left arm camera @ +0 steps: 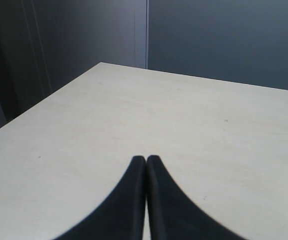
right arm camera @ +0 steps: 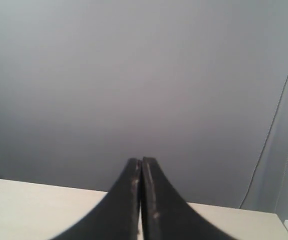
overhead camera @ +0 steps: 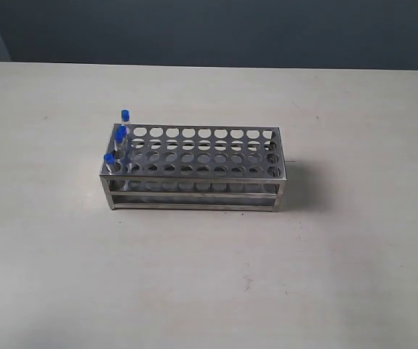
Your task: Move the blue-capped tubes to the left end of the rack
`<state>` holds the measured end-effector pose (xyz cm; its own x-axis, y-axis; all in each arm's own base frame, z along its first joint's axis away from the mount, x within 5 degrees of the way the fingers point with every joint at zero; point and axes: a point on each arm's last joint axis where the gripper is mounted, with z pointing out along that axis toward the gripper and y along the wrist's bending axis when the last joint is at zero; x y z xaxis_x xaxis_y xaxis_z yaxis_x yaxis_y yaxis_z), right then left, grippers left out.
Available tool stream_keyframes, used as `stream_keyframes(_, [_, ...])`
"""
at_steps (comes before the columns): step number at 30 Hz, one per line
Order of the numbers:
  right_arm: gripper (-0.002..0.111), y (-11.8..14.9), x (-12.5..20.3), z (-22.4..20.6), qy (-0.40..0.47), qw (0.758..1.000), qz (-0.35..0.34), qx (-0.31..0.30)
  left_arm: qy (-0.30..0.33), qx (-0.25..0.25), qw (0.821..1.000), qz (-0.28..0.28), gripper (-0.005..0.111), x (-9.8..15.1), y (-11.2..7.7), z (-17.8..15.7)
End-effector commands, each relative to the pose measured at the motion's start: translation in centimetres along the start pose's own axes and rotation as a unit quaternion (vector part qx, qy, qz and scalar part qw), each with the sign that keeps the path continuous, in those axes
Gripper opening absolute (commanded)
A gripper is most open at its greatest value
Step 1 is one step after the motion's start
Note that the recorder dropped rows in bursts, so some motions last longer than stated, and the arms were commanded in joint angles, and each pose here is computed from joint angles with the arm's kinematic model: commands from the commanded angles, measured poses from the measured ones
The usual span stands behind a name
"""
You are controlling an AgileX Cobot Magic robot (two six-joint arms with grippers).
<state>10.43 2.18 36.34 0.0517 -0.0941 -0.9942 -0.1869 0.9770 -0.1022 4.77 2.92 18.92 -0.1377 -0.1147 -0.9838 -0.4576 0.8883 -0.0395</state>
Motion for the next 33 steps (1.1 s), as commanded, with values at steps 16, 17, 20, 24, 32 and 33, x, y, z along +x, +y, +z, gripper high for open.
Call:
stream_keyframes(16, [0.0, 1.2, 11.8, -4.5, 0.06, 0.984, 0.167, -0.017, -0.001, -0.001, 1.0, -0.003, 0.001, 0.0, 0.0, 0.0])
stream_keyframes(17, [0.0, 1.3, 12.3, -4.6, 0.065, 0.982, 0.178, -0.018, -0.001, -0.001, 1.0, -0.003, 0.001, 0.0, 0.0, 0.0])
stream_keyframes(20, [0.0, 1.5, 14.2, -4.7, 0.085, 0.979, 0.186, -0.018, -0.001, -0.001, 1.0, -0.003, 0.001, 0.0, 0.0, 0.0])
stream_keyframes(24, [0.0, 1.8, 16.4, -4.8, 0.112, 0.977, 0.183, -0.015, -0.001, -0.001, 1.0, -0.003, 0.001, 0.0, 0.0, 0.0])
stream_keyframes(32, [0.0, 1.7, 18.0, -5.1, 0.171, 0.969, 0.179, 0.0, -0.001, -0.001, 1.0, -0.003, 0.001, 0.0, 0.0, 0.0])
stream_keyframes(33, [0.0, 1.7, 18.0, -5.1, 0.17, 0.969, 0.179, 0.0, -0.001, -0.001, 1.0, -0.003, 0.001, 0.0, 0.0, 0.0])
